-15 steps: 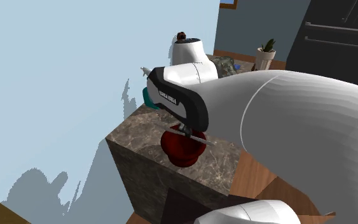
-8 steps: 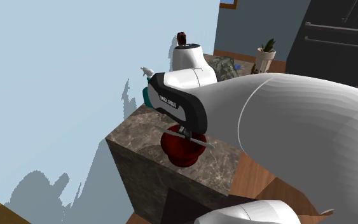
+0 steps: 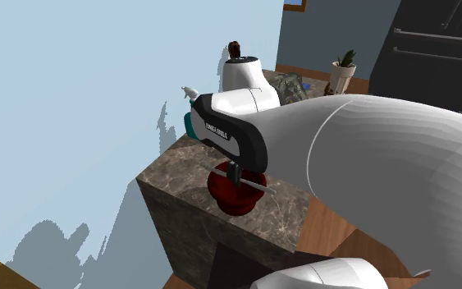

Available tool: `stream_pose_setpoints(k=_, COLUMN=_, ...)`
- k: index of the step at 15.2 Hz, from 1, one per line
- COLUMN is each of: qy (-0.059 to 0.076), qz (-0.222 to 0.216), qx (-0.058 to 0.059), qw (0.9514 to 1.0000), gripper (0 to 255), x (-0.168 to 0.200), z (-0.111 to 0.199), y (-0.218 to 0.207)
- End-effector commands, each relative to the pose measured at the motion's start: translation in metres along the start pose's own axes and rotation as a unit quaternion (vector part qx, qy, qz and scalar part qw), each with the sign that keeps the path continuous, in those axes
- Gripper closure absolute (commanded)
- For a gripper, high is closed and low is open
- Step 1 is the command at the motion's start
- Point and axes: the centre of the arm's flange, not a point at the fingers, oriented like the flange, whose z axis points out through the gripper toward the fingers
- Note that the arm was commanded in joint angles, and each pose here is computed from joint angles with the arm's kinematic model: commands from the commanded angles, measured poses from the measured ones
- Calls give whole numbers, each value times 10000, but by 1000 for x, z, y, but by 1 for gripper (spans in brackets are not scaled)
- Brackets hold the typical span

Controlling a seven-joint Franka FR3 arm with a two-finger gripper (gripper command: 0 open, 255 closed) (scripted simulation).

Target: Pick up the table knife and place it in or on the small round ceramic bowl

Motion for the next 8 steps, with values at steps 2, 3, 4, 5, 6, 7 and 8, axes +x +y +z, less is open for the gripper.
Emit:
stream_pose_setpoints(k=2, qy=0, qz=0, qx=0, qw=10000, gripper=0, x=0, z=-26, y=0)
stream_pose_setpoints(k=3, qy=0, qz=0, qx=0, qw=10000, gripper=0, x=0, z=-40, y=0)
stream_pose_setpoints(k=4, qy=0, qz=0, qx=0, qw=10000, gripper=0, x=0, z=-50, y=0)
stream_pose_setpoints(k=5, qy=0, qz=0, qx=0, qw=10000, gripper=0, x=0, z=-50, y=0)
stream_pose_setpoints(k=6, qy=0, qz=0, qx=0, qw=10000, gripper=0, x=0, z=-50, y=0)
stream_pose_setpoints(k=7, qy=0, qz=0, qx=0, qw=10000, gripper=0, x=0, z=-50, y=0)
stream_pose_setpoints(k=8, qy=0, qz=0, qx=0, qw=10000, gripper=0, x=0, z=-50, y=0)
